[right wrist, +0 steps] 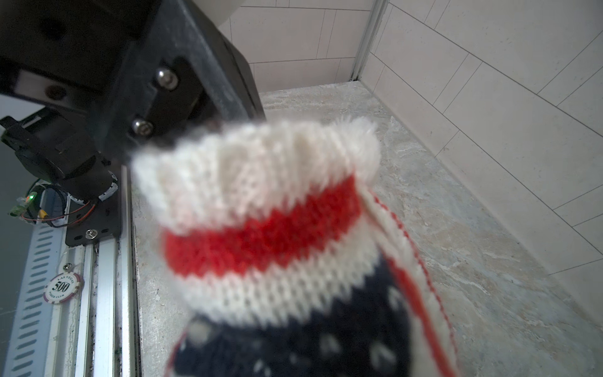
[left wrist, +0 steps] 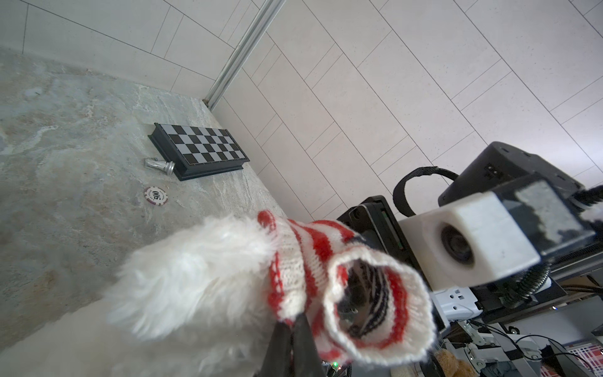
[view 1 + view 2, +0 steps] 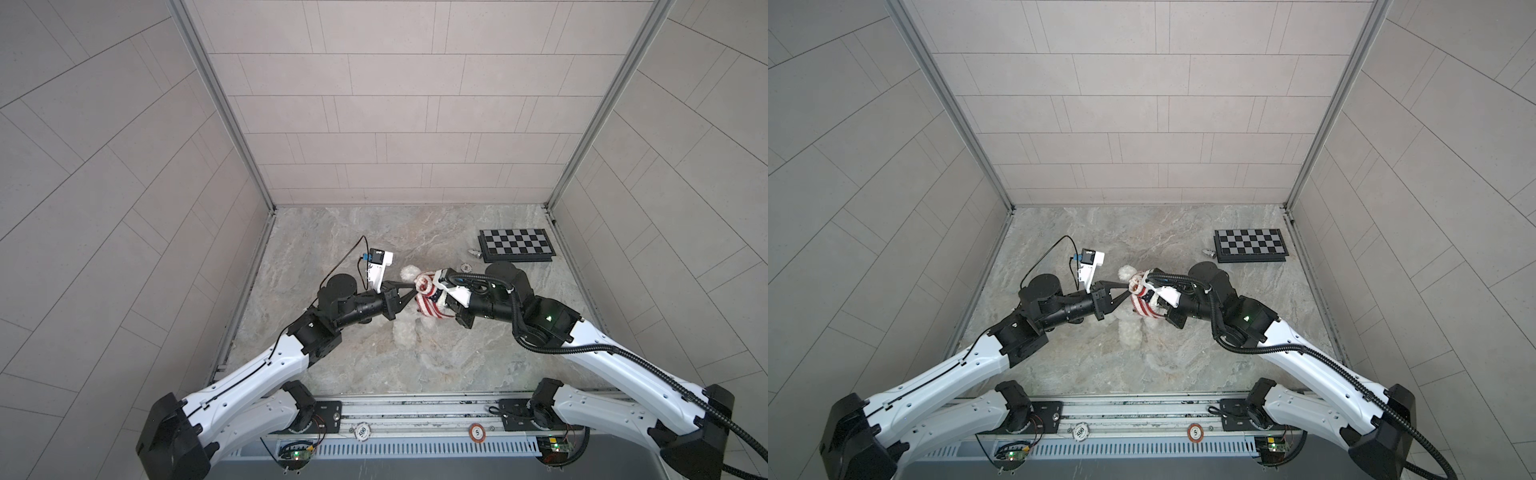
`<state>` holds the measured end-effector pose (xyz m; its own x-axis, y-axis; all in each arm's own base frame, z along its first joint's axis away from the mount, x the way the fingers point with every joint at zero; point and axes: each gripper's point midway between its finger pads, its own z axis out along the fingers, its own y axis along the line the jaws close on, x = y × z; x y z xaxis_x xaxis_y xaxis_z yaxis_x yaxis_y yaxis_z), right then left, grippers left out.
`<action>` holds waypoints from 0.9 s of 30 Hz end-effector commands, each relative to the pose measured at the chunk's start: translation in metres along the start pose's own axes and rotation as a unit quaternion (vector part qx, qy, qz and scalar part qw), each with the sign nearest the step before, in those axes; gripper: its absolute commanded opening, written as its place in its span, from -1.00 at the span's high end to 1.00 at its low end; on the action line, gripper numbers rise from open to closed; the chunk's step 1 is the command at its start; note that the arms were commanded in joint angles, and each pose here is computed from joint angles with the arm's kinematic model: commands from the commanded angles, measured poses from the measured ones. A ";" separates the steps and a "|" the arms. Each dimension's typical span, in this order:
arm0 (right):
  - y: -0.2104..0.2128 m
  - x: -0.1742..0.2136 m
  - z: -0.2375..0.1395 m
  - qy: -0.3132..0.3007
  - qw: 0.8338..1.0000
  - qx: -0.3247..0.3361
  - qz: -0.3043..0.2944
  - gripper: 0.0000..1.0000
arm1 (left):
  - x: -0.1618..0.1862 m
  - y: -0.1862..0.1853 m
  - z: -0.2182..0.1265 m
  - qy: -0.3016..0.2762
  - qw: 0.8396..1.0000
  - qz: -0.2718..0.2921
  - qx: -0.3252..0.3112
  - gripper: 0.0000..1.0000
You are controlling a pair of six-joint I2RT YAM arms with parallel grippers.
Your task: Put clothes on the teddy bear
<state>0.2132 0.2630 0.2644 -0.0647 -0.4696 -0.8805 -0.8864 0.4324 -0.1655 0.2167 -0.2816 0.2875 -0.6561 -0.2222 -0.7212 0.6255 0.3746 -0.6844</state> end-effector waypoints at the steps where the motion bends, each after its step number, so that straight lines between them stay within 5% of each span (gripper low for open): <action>1: 0.010 0.001 -0.009 -0.006 0.999 0.001 -0.046 1.00 | -0.023 0.011 -0.009 -0.032 0.999 -0.011 -0.036 1.00; 13: 0.026 -0.001 -0.017 -0.022 0.997 0.001 -0.075 1.00 | -0.020 0.077 -0.033 -0.057 0.985 -0.067 -0.150 1.00; 22: 0.034 -0.007 -0.024 -0.035 0.996 -0.009 -0.078 1.00 | 0.030 0.113 -0.029 0.025 0.977 -0.091 -0.192 1.00; 27: 0.026 -0.015 -0.025 -0.047 0.998 0.013 -0.045 1.00 | 0.051 0.098 -0.021 0.083 0.982 -0.081 -0.148 1.00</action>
<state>0.1809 0.2607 0.2660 0.0465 -0.4938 -0.8683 -0.8834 0.3854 -0.2665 0.2473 -0.2340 0.2002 -0.7848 -0.2380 -0.5722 0.3512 0.5899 -0.7271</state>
